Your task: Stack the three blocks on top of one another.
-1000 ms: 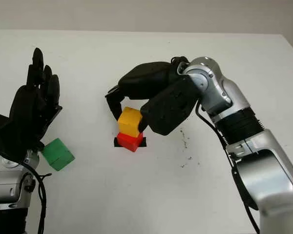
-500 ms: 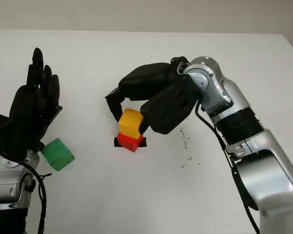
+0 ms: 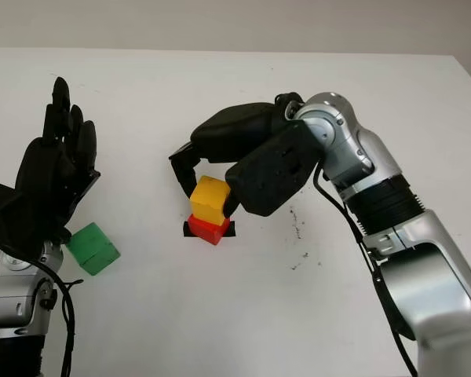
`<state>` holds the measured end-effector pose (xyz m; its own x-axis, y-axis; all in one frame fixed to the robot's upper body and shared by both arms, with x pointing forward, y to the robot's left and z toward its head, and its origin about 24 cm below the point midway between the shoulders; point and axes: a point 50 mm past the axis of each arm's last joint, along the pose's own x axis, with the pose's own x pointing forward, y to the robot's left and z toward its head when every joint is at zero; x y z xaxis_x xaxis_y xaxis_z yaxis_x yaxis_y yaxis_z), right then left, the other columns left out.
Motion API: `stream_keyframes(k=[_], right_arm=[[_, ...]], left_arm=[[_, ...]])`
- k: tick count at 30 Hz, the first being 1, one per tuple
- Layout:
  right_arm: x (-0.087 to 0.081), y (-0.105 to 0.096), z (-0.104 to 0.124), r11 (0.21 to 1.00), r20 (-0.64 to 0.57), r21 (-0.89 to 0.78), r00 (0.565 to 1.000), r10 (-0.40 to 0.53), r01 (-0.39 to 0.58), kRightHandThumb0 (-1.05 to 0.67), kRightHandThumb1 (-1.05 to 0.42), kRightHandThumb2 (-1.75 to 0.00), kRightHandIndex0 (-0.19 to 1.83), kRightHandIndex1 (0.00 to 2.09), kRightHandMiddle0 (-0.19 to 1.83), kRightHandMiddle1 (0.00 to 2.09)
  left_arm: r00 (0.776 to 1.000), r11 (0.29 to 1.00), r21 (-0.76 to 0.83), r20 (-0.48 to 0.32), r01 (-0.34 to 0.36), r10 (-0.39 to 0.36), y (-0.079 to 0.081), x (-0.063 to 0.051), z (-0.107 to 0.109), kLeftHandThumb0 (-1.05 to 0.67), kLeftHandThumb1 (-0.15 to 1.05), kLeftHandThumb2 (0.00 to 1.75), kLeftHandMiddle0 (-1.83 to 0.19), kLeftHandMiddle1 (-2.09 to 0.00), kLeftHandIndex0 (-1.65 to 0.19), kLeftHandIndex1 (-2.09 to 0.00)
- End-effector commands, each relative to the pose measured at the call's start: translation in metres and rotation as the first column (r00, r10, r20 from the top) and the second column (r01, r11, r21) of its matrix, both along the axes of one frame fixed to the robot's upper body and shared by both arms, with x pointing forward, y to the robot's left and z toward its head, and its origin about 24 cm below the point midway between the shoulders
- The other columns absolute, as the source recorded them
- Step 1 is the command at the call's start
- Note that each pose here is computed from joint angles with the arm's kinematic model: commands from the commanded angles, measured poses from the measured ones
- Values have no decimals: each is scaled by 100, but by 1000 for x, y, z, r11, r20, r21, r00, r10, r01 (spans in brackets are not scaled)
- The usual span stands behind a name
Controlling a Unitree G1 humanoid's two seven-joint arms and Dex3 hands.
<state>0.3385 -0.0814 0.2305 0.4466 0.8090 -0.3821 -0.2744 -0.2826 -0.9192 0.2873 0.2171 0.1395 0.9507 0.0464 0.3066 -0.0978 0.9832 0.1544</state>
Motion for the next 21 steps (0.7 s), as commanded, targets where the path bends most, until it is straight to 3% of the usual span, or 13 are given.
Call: stream_keyframes(k=[1, 3, 6, 9, 15, 21], right_arm=[[0, -2, -4, 1000, -4, 10, 1000, 6, -6, -42, -97, -5, 21, 5, 31, 143], [0, -3, -5, 1000, -4, -4, 1000, 17, -17, -46, -93, -5, 15, 3, 16, 112], [0, -3, -4, 999, -16, -24, 999, 32, -33, -52, -90, -5, 1, 3, 11, 64], [-2, -4, -2, 998, -14, -47, 999, 51, -52, -60, -88, -5, -11, 3, 7, 30], [-7, -4, 2, 993, 11, -74, 996, 92, -91, -72, -89, -6, -19, 0, -11, 11], [-8, -13, 9, 991, 3, -119, 998, 69, -68, -81, -88, -5, -19, 0, -19, 1]], left_arm=[[1000, 1000, 2, 10, 4, -4, -1, -3, 0, -76, 105, 61, 19, 0, 19, 0], [1000, 1000, 9, 7, 2, -2, 0, -3, 0, -76, 105, 61, 19, 0, 19, 0], [1000, 1000, 8, 6, 0, 0, 0, -3, 0, -76, 105, 60, 19, 0, 19, 0], [1000, 1000, 5, 4, -4, 4, -1, -2, 0, -77, 105, 60, 19, 0, 19, 0], [1000, 1000, 5, 0, -3, 3, -1, -1, 0, -77, 105, 61, 19, 0, 19, 0], [1000, 1000, 5, 3, -8, 8, 0, -1, 0, -78, 105, 60, 19, -1, 19, 0]])
